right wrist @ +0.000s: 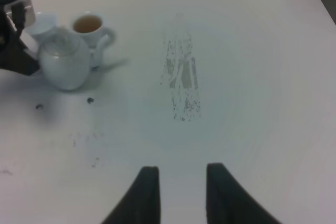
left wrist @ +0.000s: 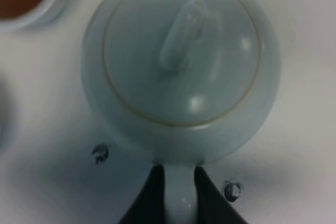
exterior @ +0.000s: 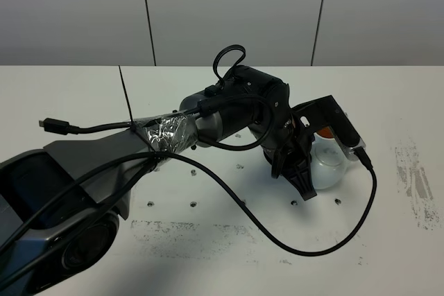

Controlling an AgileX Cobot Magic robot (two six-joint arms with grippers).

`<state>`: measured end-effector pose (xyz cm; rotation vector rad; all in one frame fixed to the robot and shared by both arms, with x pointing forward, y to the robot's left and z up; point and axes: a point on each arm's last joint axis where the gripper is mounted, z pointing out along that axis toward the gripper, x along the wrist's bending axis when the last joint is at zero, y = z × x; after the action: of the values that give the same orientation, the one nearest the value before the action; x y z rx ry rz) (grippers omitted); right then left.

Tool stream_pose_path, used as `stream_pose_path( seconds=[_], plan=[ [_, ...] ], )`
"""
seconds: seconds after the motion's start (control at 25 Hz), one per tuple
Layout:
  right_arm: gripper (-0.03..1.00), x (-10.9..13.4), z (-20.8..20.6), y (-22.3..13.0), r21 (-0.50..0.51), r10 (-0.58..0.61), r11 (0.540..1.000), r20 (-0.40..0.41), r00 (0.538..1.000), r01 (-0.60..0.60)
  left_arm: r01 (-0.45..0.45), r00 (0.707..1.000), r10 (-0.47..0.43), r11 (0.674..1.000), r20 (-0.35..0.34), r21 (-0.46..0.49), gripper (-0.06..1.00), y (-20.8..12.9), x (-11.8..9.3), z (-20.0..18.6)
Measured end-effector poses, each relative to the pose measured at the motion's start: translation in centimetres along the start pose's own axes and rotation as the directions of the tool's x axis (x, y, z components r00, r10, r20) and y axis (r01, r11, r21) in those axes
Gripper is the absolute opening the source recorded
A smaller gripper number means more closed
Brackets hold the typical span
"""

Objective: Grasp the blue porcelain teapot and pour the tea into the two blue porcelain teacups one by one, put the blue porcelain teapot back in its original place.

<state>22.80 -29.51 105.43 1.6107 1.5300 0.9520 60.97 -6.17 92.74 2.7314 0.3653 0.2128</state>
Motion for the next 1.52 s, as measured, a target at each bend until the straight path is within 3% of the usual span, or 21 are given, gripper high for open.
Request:
stream_pose_path(
  seconds=[0.24,0.36,0.6,0.8,0.96,1.16,1.4,1.52],
  plan=[
    [0.23,0.0,0.0,0.0,0.0,0.0,1.0,0.0,1.0,0.0,-0.063,0.995,0.058,0.996,-0.075,-0.07,0.11,2.0,1.5,-5.9],
    [0.23,0.0,0.0,0.0,0.0,0.0,1.0,0.0,1.0,0.0,-0.103,0.989,0.092,0.991,-0.12,-0.088,0.11,1.6,3.7,-8.4],
    [0.23,0.0,0.0,0.0,0.0,0.0,1.0,0.0,1.0,0.0,-0.188,0.963,0.177,0.981,-0.203,-0.035,0.11,-2.4,9.8,-10.6],
    [0.23,0.0,0.0,0.0,0.0,0.0,1.0,0.0,1.0,0.0,-0.319,0.921,0.32,0.947,-0.223,0.043,0.11,-5.8,13.3,-10.8],
    [0.23,0.0,0.0,0.0,0.0,0.0,1.0,0.0,1.0,0.0,-0.428,0.875,0.438,0.899,-0.206,0.093,0.11,-7.1,14.4,-10.1],
    [0.23,0.0,0.0,0.0,0.0,0.0,1.0,0.0,1.0,0.0,-0.61,0.758,0.624,0.781,-0.19,0.132,0.11,-7.1,14.5,-9.4],
    [0.23,0.0,0.0,0.0,0.0,0.0,1.0,0.0,1.0,0.0,-0.658,0.693,0.678,0.734,-0.246,0.169,0.11,-6.6,14.9,-8.2],
    [0.23,0.0,0.0,0.0,0.0,0.0,1.0,0.0,1.0,0.0,-0.698,0.645,0.727,0.686,-0.235,0.208,0.11,-6.1,14.5,-7.4]
  ],
)
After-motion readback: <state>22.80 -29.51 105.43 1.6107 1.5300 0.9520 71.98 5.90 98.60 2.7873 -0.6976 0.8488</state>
